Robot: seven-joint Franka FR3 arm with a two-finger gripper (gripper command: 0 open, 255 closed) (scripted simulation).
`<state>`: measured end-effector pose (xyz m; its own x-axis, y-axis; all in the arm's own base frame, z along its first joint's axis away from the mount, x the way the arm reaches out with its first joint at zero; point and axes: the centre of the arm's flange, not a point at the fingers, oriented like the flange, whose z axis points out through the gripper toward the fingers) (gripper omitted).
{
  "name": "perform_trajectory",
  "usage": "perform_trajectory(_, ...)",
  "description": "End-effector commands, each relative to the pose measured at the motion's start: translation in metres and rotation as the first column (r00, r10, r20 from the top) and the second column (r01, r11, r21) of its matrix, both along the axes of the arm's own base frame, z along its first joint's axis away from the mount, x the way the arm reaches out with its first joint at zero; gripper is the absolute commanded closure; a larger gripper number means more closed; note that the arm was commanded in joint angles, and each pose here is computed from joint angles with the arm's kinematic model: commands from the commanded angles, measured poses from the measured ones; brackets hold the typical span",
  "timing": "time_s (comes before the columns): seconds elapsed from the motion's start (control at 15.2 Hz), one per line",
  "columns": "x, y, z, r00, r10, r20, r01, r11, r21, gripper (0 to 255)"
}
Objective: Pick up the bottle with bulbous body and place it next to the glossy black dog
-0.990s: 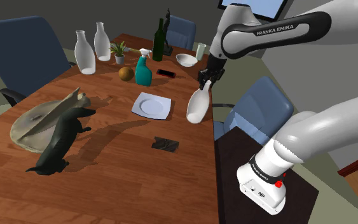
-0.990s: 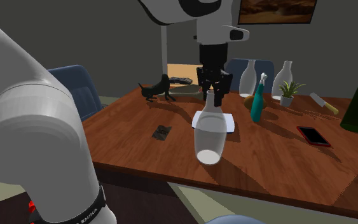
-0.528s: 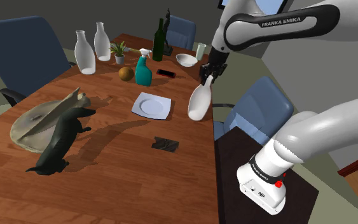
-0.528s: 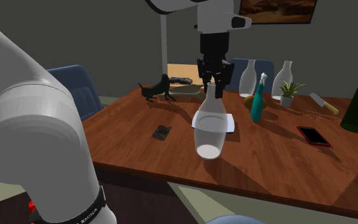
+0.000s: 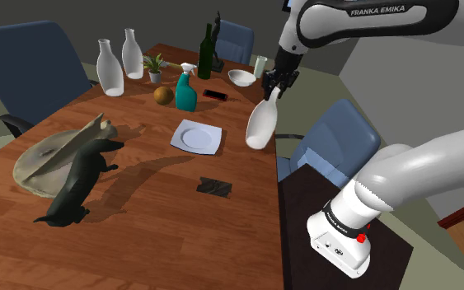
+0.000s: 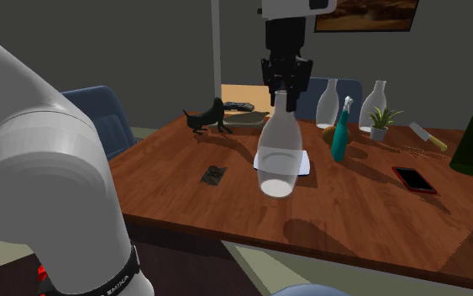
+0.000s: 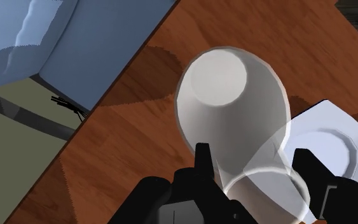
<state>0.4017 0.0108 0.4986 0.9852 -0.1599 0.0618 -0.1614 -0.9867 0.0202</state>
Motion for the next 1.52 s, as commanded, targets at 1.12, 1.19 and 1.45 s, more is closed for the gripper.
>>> perform_trajectory(1.12, -0.001, 0.000, 0.101, 1.000, 0.000, 0.000, 0.000, 1.000, 0.000, 255)
perform_trajectory(1.19, -0.001, 0.000, 0.107, 1.000, 0.000, 0.000, 0.000, 1.000, 0.000, 255)
perform_trajectory(1.45, -0.001, 0.000, 0.128, 1.000, 0.000, 0.000, 0.000, 1.000, 0.000, 255)
